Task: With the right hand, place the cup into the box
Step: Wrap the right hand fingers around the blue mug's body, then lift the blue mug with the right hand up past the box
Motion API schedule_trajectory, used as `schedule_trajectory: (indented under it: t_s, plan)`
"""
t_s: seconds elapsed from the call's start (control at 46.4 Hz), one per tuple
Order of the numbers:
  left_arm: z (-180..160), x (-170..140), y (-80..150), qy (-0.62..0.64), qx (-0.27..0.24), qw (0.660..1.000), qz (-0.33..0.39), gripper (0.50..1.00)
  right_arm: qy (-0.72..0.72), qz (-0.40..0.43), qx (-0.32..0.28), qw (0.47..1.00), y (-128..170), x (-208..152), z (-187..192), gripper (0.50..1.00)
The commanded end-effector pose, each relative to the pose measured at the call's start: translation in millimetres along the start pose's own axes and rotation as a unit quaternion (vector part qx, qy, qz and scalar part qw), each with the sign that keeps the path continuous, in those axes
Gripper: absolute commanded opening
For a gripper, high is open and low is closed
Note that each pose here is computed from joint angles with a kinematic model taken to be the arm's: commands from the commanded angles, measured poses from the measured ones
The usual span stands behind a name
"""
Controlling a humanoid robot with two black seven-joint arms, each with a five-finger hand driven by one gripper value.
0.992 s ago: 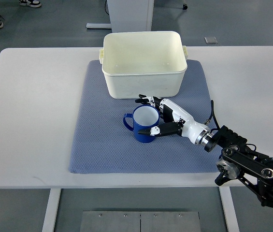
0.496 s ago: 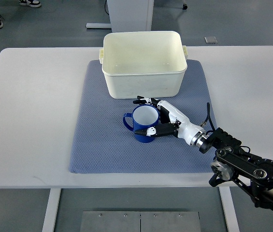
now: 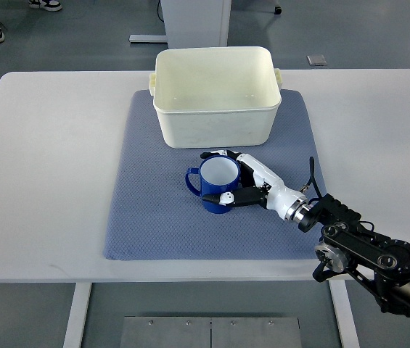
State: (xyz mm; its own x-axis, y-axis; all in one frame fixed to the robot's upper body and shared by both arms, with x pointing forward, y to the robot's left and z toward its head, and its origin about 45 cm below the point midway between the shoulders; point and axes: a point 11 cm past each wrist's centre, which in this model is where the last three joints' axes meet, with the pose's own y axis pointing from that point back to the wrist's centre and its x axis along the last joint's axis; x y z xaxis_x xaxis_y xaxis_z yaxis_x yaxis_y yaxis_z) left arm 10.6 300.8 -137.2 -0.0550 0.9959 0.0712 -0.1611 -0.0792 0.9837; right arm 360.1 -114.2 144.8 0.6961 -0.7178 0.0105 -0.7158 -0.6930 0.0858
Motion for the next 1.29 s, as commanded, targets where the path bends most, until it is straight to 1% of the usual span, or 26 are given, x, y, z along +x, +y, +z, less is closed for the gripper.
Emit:
schedule_trajectory:
  t_s: [0.0, 0.086, 0.172, 0.194, 0.259, 0.28, 0.302, 0.323, 0.345, 0.517, 0.668, 0.884, 1.056, 1.272]
  plan:
    - [0.0, -0.1, 0.0, 0.000, 0.000, 1.000, 0.000, 1.000, 0.000, -0.002, -0.002, 1.000, 0.6, -1.5, 1.7, 0.870]
    - [0.1, 0.1, 0.0, 0.000, 0.000, 1.000, 0.001, 1.000, 0.000, -0.002, -0.003, 1.000, 0.5, -1.7, 2.7, 0.862]
    - [0.1, 0.0, 0.0, 0.000, 0.000, 1.000, 0.000, 1.000, -0.003, -0.002, -0.007, 1.000, 1.8, -3.8, 7.1, 0.843]
    - [0.0, -0.1, 0.0, 0.000, 0.000, 1.000, 0.000, 1.000, -0.003, -0.002, -0.008, 1.000, 2.2, -4.3, 8.0, 0.834]
    - [0.0, -0.1, 0.0, 0.000, 0.000, 1.000, 0.000, 1.000, -0.003, -0.002, -0.008, 1.000, 3.2, -4.1, 9.0, 0.776]
    - [0.0, -0.1, 0.0, 0.000, 0.000, 1.000, 0.000, 1.000, -0.003, -0.002, -0.007, 1.000, 3.3, -3.8, 9.2, 0.745]
    - [-0.2, -0.1, 0.0, 0.000, 0.001, 1.000, 0.000, 1.000, -0.002, -0.002, -0.006, 1.000, 3.0, -3.6, 8.5, 0.693]
    - [0.0, -0.1, 0.0, 0.000, 0.000, 1.000, 0.000, 1.000, -0.002, -0.002, -0.005, 1.000, 3.0, -3.6, 8.3, 0.613]
    - [0.1, 0.0, 0.0, 0.000, 0.000, 1.000, 0.000, 1.000, -0.002, -0.002, -0.004, 1.000, 2.8, -3.6, 7.6, 0.500]
    - [0.1, 0.0, 0.0, 0.000, 0.000, 1.000, 0.000, 1.000, 0.004, 0.010, 0.003, 1.000, 1.4, -0.5, 3.7, 0.500]
    - [0.0, -0.1, 0.0, 0.000, 0.000, 1.000, 0.000, 1.000, 0.030, 0.073, 0.029, 0.996, 1.4, 11.5, -3.6, 0.500]
    - [0.0, -0.1, 0.0, 0.000, 0.000, 1.000, 0.000, 1.000, 0.030, 0.061, 0.041, 0.997, 3.3, 11.9, -13.0, 0.500]
    - [0.1, 0.0, 0.0, 0.000, 0.000, 1.000, 0.000, 1.000, 0.033, 0.028, 0.053, 0.998, 19.0, 19.5, -27.8, 0.500]
    - [0.1, 0.0, 0.0, 0.000, 0.000, 1.000, 0.000, 1.000, 0.051, 0.037, 0.067, 0.996, 42.0, 44.6, -45.3, 0.500]
